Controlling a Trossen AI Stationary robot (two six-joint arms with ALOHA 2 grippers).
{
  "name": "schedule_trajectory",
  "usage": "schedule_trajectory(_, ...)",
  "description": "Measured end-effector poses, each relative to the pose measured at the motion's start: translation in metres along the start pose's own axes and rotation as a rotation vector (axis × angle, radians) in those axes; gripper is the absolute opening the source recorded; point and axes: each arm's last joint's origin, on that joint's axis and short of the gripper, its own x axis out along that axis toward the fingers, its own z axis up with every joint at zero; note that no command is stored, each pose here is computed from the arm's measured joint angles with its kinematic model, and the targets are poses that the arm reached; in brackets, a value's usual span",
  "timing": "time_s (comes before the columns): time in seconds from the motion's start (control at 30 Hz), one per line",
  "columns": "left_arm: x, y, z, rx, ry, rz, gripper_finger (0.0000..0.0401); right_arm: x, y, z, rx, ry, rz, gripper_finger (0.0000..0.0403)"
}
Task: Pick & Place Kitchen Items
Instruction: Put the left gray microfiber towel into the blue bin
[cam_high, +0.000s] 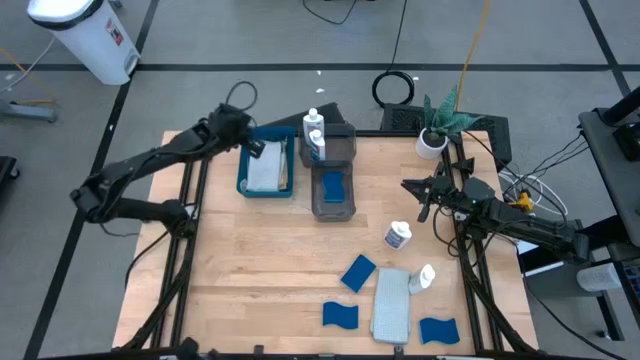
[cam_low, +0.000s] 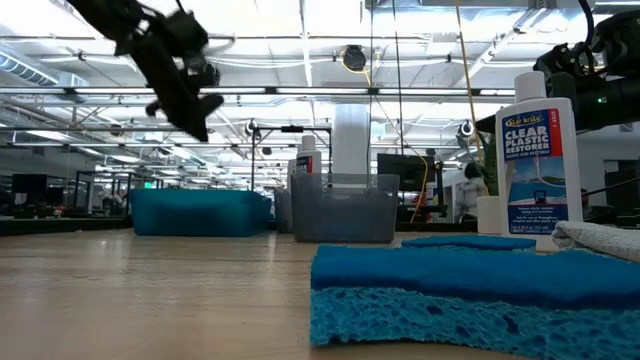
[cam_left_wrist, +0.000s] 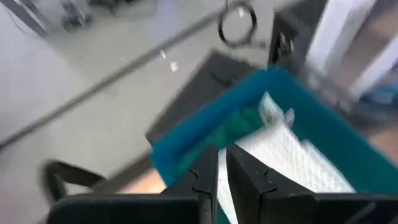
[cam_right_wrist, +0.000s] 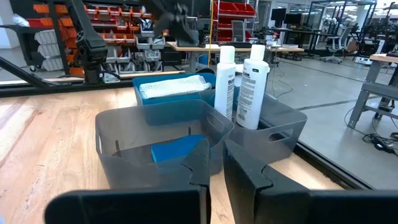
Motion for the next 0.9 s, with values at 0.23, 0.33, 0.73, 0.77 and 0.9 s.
schedule_trajectory(0.23,0.057,-0.013,-0.029,0.021,0.157,-0.045,0.0037,0.0,0.0,0.0,0.0,0.0,0.0,0.002)
schedule_trajectory(0.33,0.078,-0.019,-0.04,0.035,0.226,-0.043,0.0037,0.0,0.0,0.0,0.0,0.0,0.0,0.002)
schedule_trajectory(0.73,0.095,-0.023,-0.052,0.086,0.295,-0.046,0.0037,0.0,0.0,0.0,0.0,0.0,0.0,0.002)
schedule_trajectory(0.77,0.09,-0.022,-0.048,0.083,0.285,-0.047,0.0037,0.0,0.0,0.0,0.0,0.0,0.0,0.002)
schedule_trajectory(0.9,0.061,-0.015,-0.025,0.067,0.184,-0.054,0.0037,0.0,0.0,0.0,0.0,0.0,0.0,0.002)
